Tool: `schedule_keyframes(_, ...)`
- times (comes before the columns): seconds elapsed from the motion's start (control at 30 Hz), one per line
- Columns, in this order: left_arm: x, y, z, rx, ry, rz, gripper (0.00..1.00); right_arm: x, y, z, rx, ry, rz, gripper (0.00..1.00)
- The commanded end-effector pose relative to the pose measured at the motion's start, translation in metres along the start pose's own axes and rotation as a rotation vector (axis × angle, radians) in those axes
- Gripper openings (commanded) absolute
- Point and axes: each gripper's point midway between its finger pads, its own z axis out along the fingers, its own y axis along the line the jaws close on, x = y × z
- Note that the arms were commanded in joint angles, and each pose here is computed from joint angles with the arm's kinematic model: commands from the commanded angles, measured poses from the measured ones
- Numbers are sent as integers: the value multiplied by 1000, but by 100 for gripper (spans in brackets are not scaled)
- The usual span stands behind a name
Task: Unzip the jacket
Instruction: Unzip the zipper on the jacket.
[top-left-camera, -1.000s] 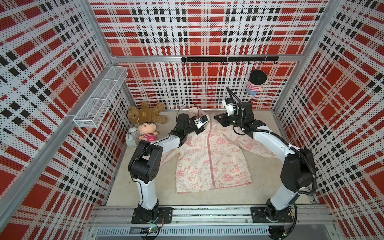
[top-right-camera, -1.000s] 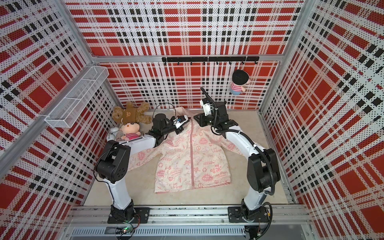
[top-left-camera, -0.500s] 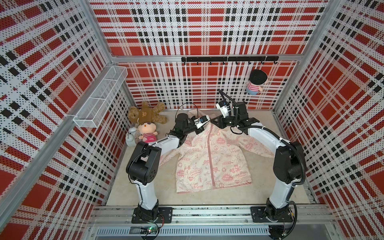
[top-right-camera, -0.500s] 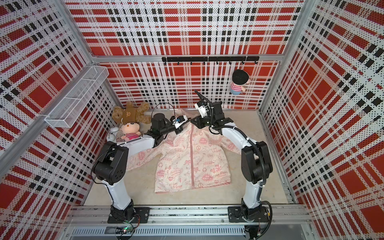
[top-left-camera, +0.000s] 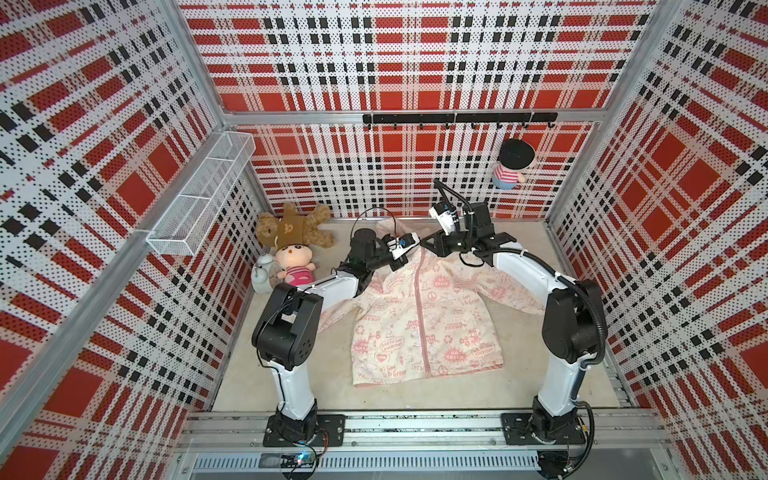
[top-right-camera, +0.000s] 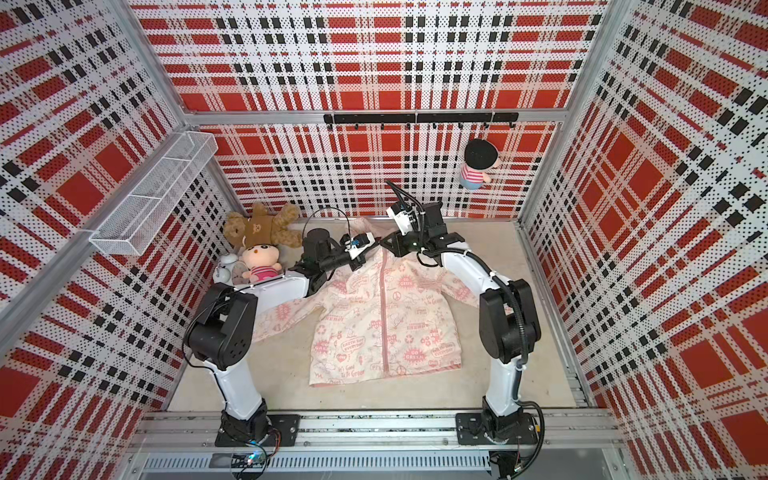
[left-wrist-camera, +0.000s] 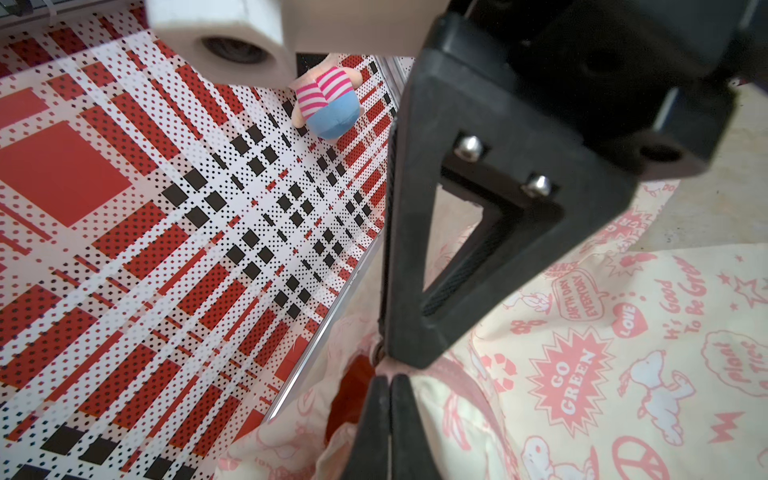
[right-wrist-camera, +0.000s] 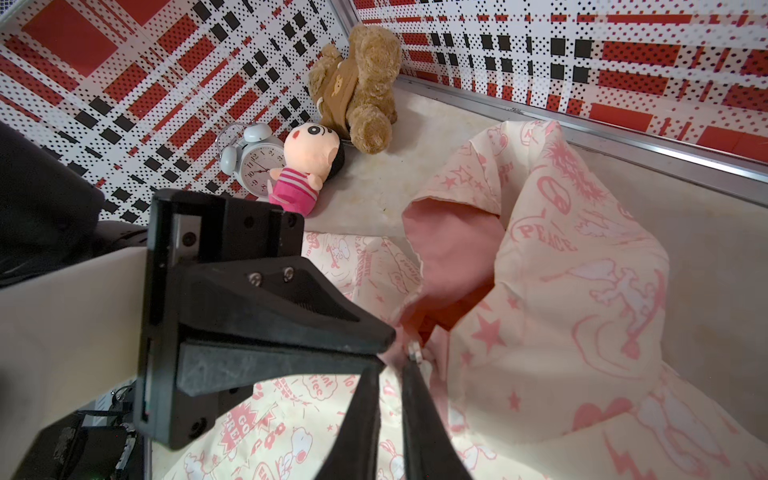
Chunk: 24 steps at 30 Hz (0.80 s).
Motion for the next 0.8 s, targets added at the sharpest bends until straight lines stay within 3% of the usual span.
schedule_keyframes(0.0,-25,7,-9,-15,-53,35,0,2,-4,1,-13,16,-19,15)
schedule_keyframes(0.77,-23,7,-9,-15,-50,32,0,6,-6,2,-58,26,-25,26)
